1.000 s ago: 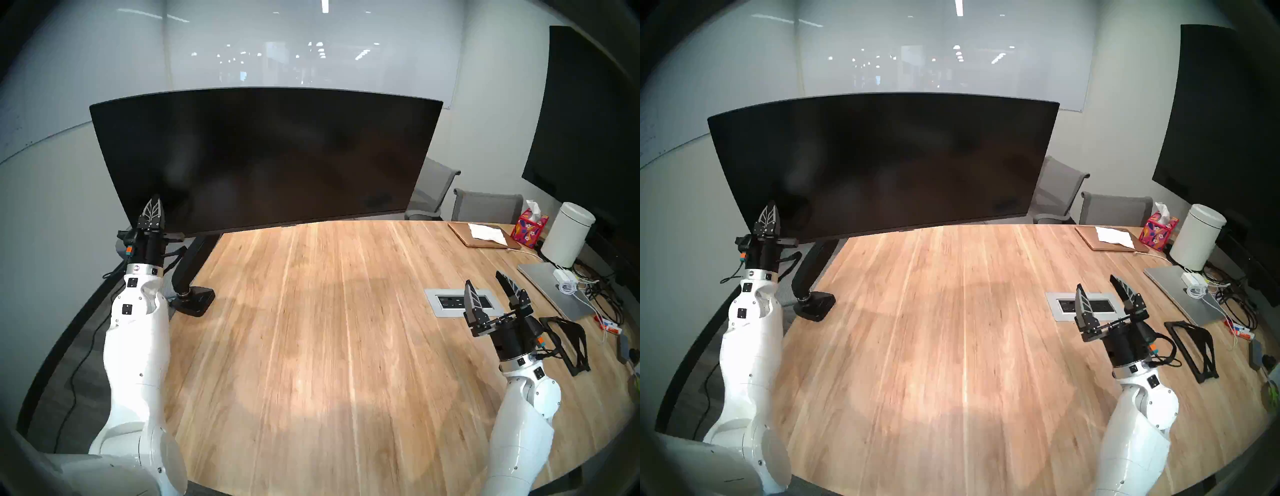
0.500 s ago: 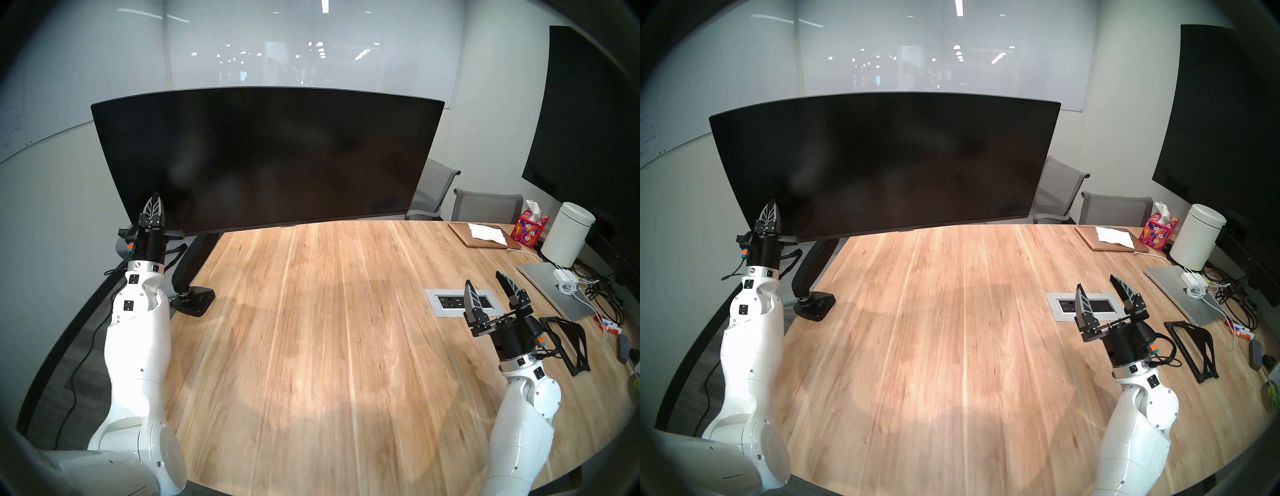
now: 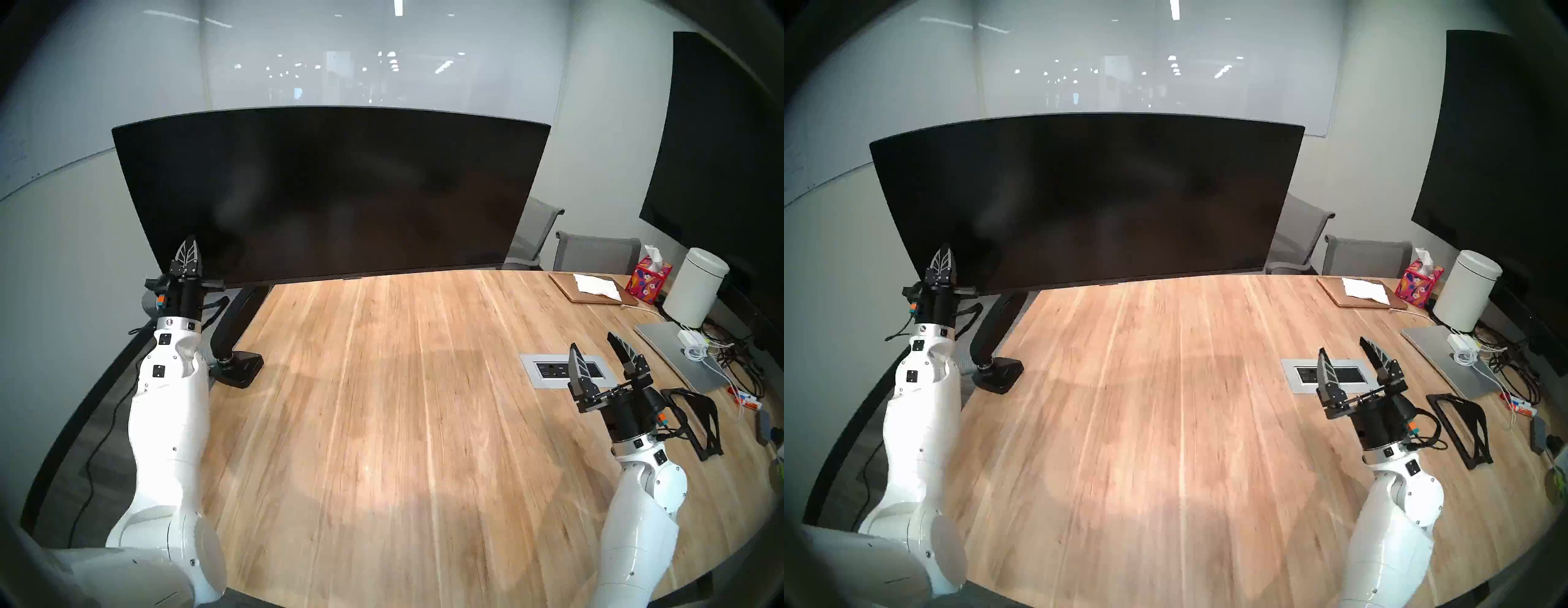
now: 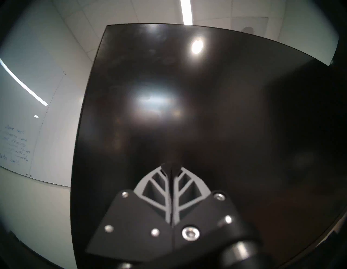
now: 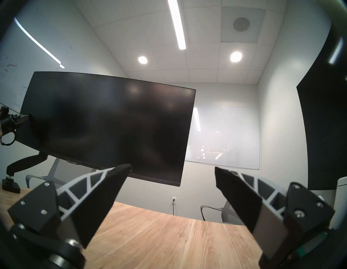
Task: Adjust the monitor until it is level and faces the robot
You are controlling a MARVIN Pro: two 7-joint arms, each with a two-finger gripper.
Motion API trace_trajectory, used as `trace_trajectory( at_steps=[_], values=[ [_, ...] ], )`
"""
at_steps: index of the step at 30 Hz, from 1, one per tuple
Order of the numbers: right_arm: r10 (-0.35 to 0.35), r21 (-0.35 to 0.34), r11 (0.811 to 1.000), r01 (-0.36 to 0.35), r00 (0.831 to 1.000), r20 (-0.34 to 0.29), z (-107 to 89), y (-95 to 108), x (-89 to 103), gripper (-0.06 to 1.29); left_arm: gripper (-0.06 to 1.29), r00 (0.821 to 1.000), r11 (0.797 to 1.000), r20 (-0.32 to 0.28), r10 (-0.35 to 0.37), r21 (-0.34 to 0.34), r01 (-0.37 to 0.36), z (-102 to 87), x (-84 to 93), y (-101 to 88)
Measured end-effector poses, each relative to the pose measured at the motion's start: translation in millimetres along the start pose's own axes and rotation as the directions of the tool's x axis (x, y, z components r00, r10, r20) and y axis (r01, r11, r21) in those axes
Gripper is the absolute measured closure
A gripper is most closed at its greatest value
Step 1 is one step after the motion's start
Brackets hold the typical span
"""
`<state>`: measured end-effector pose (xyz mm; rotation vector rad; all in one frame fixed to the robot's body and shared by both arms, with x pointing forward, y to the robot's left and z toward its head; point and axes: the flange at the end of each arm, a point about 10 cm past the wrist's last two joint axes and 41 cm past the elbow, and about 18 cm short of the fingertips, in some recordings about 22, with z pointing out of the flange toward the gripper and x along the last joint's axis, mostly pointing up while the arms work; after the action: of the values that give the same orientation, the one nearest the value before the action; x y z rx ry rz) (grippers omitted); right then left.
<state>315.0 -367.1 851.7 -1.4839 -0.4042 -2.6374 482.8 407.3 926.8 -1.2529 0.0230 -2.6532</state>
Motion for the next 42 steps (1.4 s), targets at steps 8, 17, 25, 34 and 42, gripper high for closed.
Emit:
trace_trajectory(
  at_steps=[8, 17, 25, 34, 42],
  values=[
    [0.000, 0.000, 1.000, 0.000, 1.000, 0.000, 0.0, 0.0, 0.0, 0.00, 1.25, 1.000, 1.000, 0.005, 0.004, 0.008, -0.004, 2.4, -1.7, -1.1],
    [0.000, 0.000, 1.000, 0.000, 1.000, 0.000, 0.0, 0.0, 0.0, 0.00, 1.25, 1.000, 1.000, 0.009, 0.008, 0.007, -0.008, 4.6, -3.1, -1.9],
    [0.000, 0.000, 1.000, 0.000, 1.000, 0.000, 0.0, 0.0, 0.0, 0.00, 1.25, 1.000, 1.000, 0.008, 0.010, 0.003, -0.010, 4.8, -2.9, -1.6],
    [0.000, 0.000, 1.000, 0.000, 1.000, 0.000, 0.0, 0.0, 0.0, 0.00, 1.25, 1.000, 1.000, 0.003, 0.006, -0.006, -0.006, 1.3, 0.1, 1.4],
    [0.000, 0.000, 1.000, 0.000, 1.000, 0.000, 0.0, 0.0, 0.0, 0.00, 1.25, 1.000, 1.000, -0.003, -0.016, -0.013, 0.016, -2.6, 3.0, 5.0]
  ],
)
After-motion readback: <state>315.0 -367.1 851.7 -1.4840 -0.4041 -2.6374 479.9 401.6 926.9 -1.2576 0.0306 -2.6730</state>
